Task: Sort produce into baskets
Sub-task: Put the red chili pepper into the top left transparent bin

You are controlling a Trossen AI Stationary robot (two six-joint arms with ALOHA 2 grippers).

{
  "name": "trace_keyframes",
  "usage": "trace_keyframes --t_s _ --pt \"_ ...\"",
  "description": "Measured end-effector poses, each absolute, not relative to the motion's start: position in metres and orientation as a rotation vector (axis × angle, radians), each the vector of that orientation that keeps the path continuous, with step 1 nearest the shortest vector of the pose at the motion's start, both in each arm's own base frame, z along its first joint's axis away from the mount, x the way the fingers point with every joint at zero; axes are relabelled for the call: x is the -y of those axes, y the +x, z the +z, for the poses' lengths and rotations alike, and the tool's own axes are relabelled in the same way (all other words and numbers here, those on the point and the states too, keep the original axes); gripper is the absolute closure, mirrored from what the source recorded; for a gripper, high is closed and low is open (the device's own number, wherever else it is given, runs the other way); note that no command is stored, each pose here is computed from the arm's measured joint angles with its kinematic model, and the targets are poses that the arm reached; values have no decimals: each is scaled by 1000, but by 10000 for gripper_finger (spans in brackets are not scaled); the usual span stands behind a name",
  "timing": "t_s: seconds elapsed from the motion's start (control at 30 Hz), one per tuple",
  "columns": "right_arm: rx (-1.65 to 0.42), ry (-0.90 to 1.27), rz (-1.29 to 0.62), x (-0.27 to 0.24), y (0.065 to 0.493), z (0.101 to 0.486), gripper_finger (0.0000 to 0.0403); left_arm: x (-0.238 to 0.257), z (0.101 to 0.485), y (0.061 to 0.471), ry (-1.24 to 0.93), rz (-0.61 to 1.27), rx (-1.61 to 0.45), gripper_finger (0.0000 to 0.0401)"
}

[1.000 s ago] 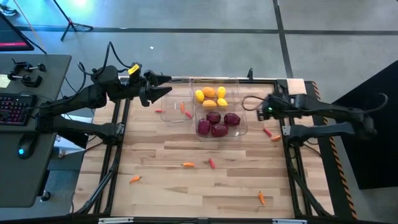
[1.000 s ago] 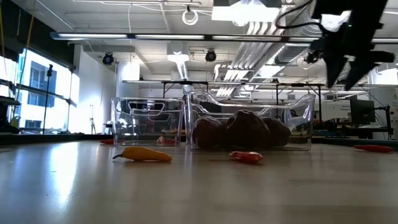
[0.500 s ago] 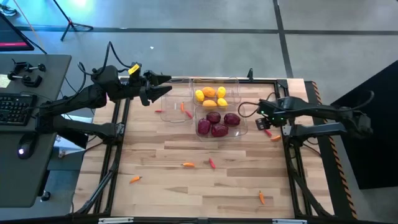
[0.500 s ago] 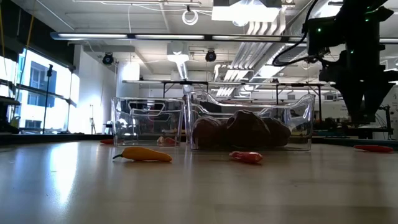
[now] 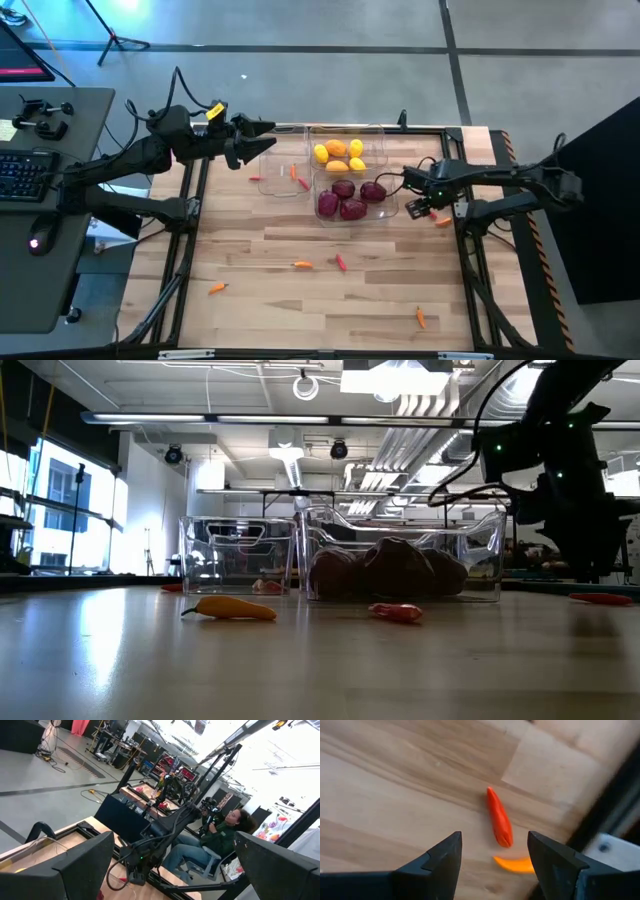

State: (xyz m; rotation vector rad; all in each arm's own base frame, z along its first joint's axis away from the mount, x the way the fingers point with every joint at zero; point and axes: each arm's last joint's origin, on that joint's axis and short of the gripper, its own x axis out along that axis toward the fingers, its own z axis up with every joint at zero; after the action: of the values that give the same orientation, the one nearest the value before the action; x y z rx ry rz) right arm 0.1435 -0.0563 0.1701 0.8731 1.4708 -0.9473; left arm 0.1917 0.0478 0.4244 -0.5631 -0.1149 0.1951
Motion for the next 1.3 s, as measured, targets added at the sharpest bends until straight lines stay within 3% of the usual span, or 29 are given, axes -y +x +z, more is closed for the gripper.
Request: trace_keyframes --t_s 0.33,0.43,0.77,0.93,1.1,1.2,1.3 --pt "-1498 905 -956 50 130 142 189 -48 424 192 -564 195 115 4" --pt "-1484 905 -949 50 130 140 205 -48 424 192 -564 195 115 4" --pt "-1437 804 -1034 55 132 142 391 -48 424 192 -563 209 119 4" --pt "-1266 699 -1102 65 148 195 380 -48 424 192 -563 210 119 4" --pt "-847 598 -1135 78 167 278 398 -49 424 192 -563 222 123 4" --pt "-548 589 -1036 85 186 315 385 -49 424 191 -562 232 126 4" --pt "-405 576 -849 91 210 328 376 -49 425 191 -562 239 128 4"
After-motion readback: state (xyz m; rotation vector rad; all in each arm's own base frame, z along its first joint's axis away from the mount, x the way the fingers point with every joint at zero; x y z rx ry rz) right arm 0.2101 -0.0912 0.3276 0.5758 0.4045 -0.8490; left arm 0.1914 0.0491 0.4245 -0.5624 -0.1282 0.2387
